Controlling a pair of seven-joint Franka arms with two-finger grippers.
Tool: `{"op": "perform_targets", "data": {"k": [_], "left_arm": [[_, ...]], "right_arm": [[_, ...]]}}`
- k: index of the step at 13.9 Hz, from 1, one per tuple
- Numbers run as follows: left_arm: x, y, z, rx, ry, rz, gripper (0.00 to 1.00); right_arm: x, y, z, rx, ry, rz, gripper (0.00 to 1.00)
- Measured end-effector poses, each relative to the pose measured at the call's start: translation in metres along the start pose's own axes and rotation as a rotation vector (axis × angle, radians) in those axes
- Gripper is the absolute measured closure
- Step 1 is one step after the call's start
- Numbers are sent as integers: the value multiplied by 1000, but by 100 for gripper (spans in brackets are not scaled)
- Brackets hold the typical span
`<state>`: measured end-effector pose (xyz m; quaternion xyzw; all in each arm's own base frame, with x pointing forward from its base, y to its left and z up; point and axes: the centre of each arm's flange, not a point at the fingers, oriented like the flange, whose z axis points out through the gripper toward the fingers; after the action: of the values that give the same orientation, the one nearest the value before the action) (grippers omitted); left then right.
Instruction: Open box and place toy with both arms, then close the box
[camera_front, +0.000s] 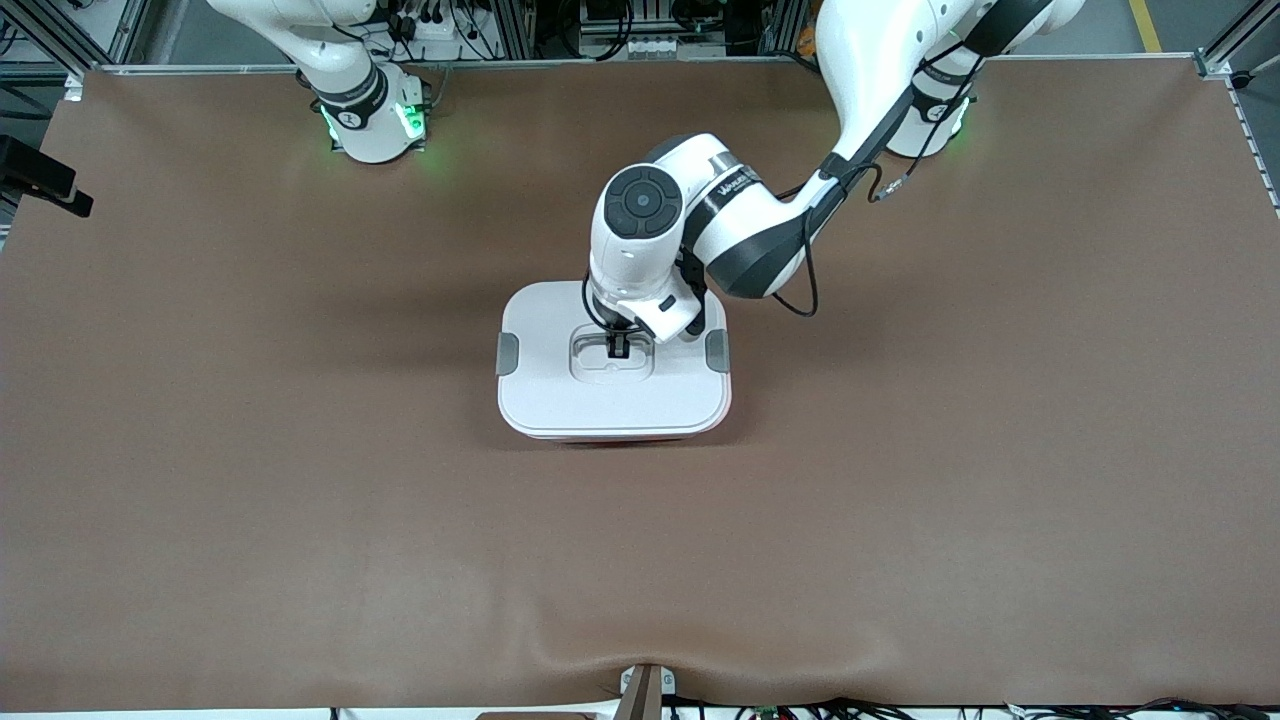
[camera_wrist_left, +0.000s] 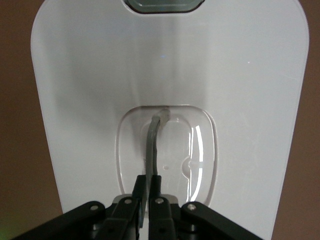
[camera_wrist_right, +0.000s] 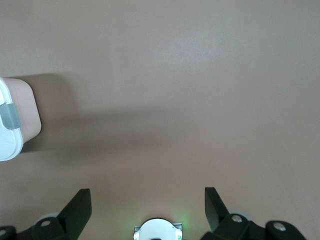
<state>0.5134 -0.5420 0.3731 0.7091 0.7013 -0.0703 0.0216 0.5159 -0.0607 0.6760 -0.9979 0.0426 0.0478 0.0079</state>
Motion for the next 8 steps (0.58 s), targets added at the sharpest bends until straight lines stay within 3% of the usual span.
{"op": "perform_targets", "data": {"k": [8], "left_arm": [[2, 2, 5, 1, 8, -1, 94]], "right_arm": [[0, 0, 0, -2, 3, -1, 0]]}}
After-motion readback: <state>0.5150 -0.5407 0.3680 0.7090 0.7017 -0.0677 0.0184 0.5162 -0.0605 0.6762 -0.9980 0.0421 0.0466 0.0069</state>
